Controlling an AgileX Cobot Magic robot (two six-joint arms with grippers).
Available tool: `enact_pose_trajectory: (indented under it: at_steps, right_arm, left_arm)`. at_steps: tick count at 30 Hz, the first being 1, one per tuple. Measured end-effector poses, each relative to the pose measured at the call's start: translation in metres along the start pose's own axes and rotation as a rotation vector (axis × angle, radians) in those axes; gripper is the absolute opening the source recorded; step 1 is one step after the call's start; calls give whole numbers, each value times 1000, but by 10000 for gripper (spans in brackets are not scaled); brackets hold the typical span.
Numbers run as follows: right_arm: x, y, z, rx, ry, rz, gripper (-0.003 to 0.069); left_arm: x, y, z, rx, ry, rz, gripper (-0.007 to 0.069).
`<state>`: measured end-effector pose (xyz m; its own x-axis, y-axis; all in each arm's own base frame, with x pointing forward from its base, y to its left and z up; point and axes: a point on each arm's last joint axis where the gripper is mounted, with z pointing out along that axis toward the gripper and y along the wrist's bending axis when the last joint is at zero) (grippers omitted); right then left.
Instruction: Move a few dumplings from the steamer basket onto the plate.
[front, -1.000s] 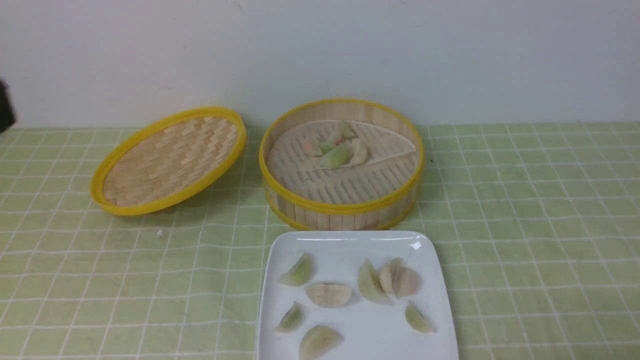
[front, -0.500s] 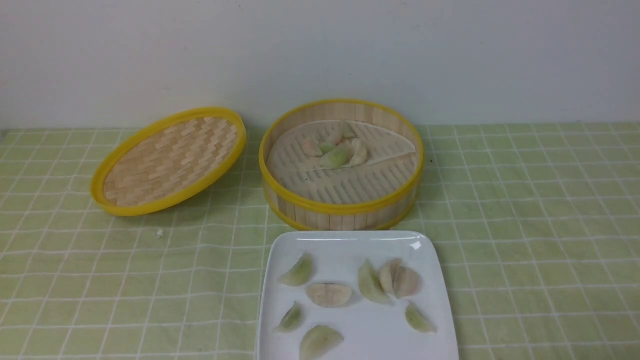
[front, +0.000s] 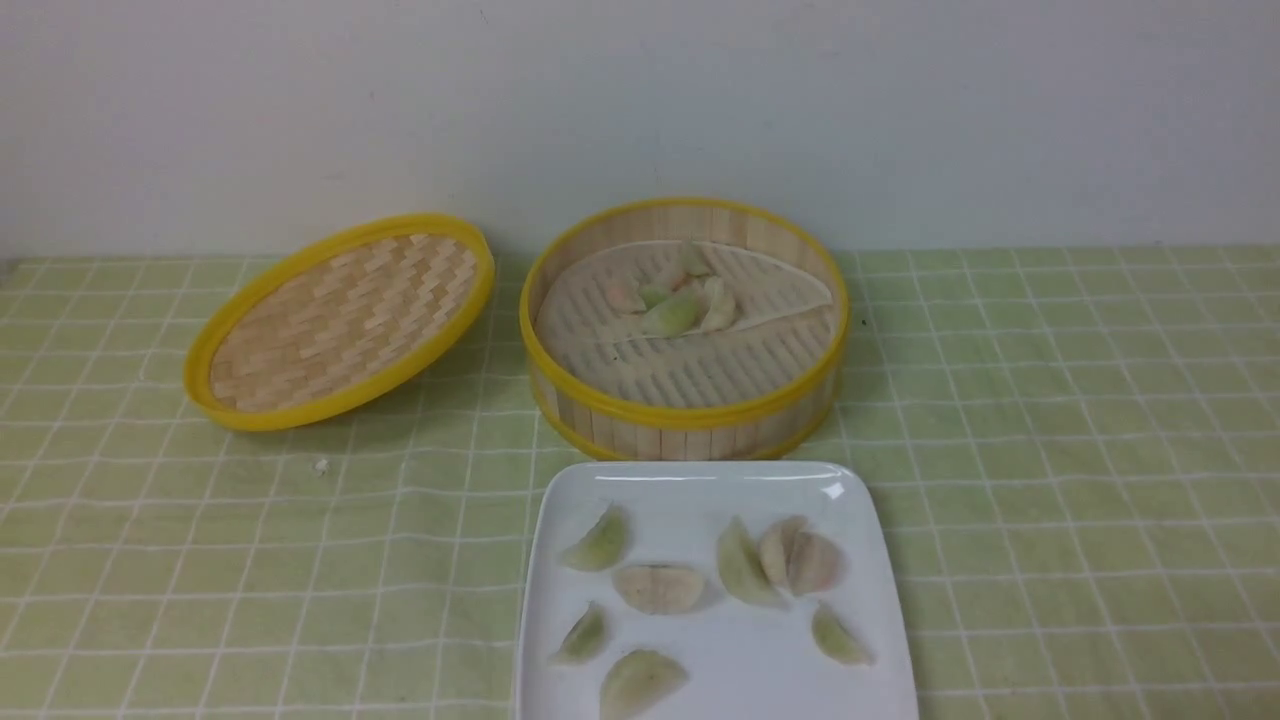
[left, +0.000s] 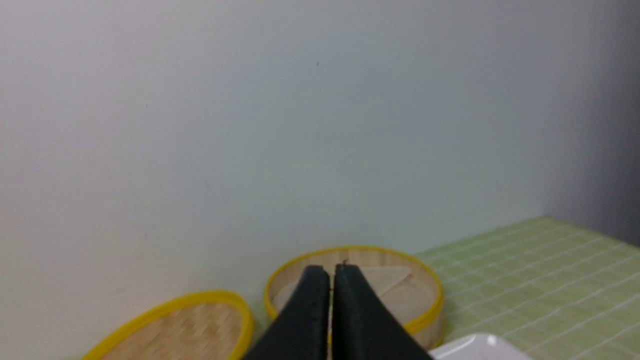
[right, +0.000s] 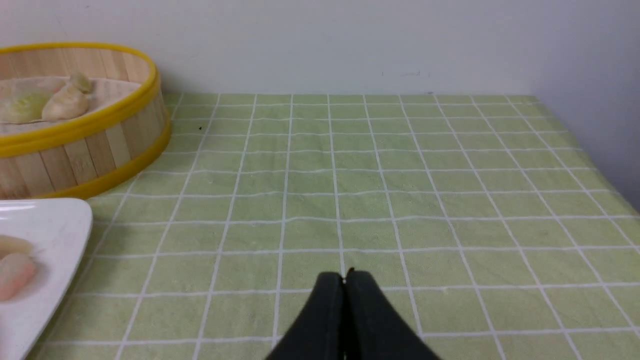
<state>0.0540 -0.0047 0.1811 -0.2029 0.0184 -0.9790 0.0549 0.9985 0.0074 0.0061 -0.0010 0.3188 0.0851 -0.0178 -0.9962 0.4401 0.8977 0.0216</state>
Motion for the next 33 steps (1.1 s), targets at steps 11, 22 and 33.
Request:
enact_pose_trajectory:
  at_steps: [11, 22, 33]
  right_arm:
    - [0, 0, 0, 0, 0, 0, -15]
    - [0, 0, 0, 0, -1, 0, -15]
    - [0, 0, 0, 0, -1, 0, -15]
  left_arm:
    - [122, 13, 26, -375, 390, -22, -6]
    - [151, 18, 28, -446, 394, -35, -6]
    - [151, 18, 28, -446, 394, -35, -6]
